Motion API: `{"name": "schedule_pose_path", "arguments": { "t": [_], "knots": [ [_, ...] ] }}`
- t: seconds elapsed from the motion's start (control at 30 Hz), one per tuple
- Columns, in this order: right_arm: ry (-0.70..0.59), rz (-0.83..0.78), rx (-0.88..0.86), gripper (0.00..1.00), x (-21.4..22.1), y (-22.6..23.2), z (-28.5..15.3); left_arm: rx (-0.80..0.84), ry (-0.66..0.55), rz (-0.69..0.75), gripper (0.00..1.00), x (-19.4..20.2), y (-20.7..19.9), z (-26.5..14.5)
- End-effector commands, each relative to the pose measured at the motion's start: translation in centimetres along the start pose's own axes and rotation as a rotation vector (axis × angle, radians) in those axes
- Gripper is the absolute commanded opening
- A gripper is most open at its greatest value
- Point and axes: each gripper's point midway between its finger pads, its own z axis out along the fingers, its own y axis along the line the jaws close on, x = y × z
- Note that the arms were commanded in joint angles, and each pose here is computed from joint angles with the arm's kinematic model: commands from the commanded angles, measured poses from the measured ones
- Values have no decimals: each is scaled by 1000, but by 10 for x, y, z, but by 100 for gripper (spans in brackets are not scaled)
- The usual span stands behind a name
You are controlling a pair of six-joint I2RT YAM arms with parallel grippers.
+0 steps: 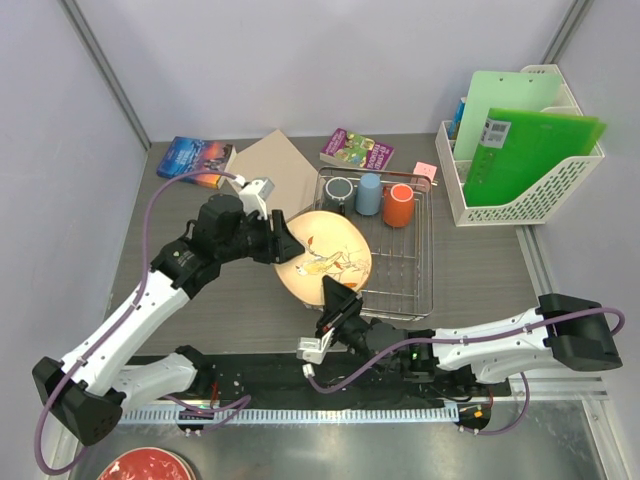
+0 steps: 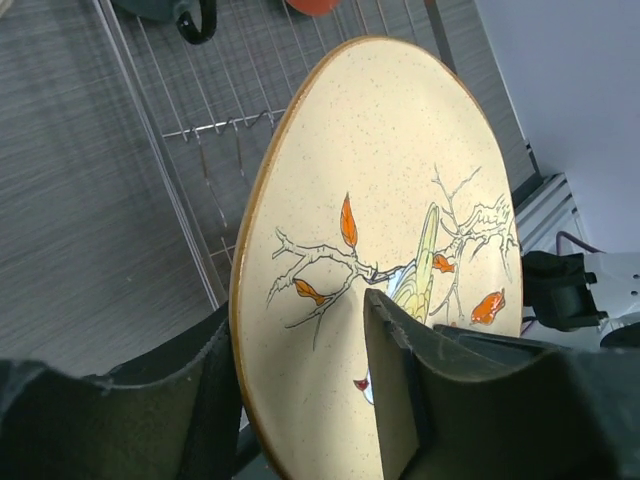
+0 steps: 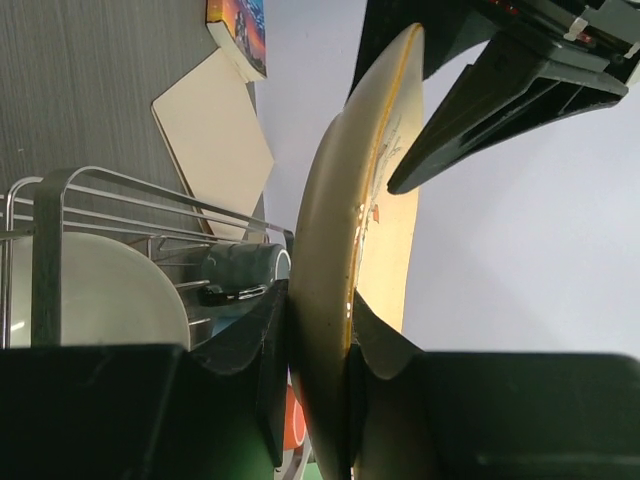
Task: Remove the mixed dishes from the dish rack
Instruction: Pick up the plate from the dish rack.
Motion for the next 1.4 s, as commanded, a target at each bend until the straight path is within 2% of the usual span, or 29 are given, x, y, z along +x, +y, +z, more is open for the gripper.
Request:
{"name": "schedule_pose_path", "arguments": {
  "t": [0.0,0.13,0.23,0.27,0.3,0.43,0.57,0.67,0.7,0.8,0.83,0.97,1.1,1.2,1.23,1.3,1.33,1.37],
  "knots": [
    [-15,100,184,1,-6,-59,-3,114,-57,6,45,-18,-25,-4],
    [-11,104,188,1,-4,-59,-4,140,-57,-9,39,-17,-28,-2],
    [-10,103,187,1,-4,-57,-4,180,-66,-39,26,-18,-32,-1],
    [-8,104,188,1,-4,-58,-4,184,-65,-49,13,-18,-32,0],
    [-8,103,187,1,-4,-57,-4,209,-62,-68,8,-18,-34,1],
    [-8,95,180,1,-5,-55,-3,273,-74,-126,0,-20,-35,2],
    [0,82,167,1,-4,-51,-2,279,-93,-157,0,-21,-31,2],
    [8,96,169,33,-4,-52,-1,300,-143,-152,0,-29,-35,-6],
    [7,101,174,55,-4,-52,-1,296,-161,-156,0,-33,-34,-8],
    [11,133,200,80,-4,-59,-1,288,-206,-175,0,-47,-31,-17],
    [14,143,208,97,-4,-62,-1,289,-215,-182,0,-50,-30,-19],
    [54,224,257,100,0,-77,-2,273,-280,-225,0,-70,-18,-31],
    [151,441,339,100,12,-106,-6,219,-372,-273,0,-97,-4,-43],
    [216,624,401,100,25,-130,-19,197,-435,-331,0,-114,7,-49],
    [251,742,441,100,30,-142,-24,178,-440,-350,0,-117,13,-48],
    [300,849,486,100,41,-153,-34,130,-477,-379,0,-129,27,-50],
    [334,975,542,100,52,-164,-46,97,-472,-401,0,-129,36,-47],
    [350,1029,566,100,58,-169,-53,74,-494,-409,0,-136,42,-51]
  ]
}}
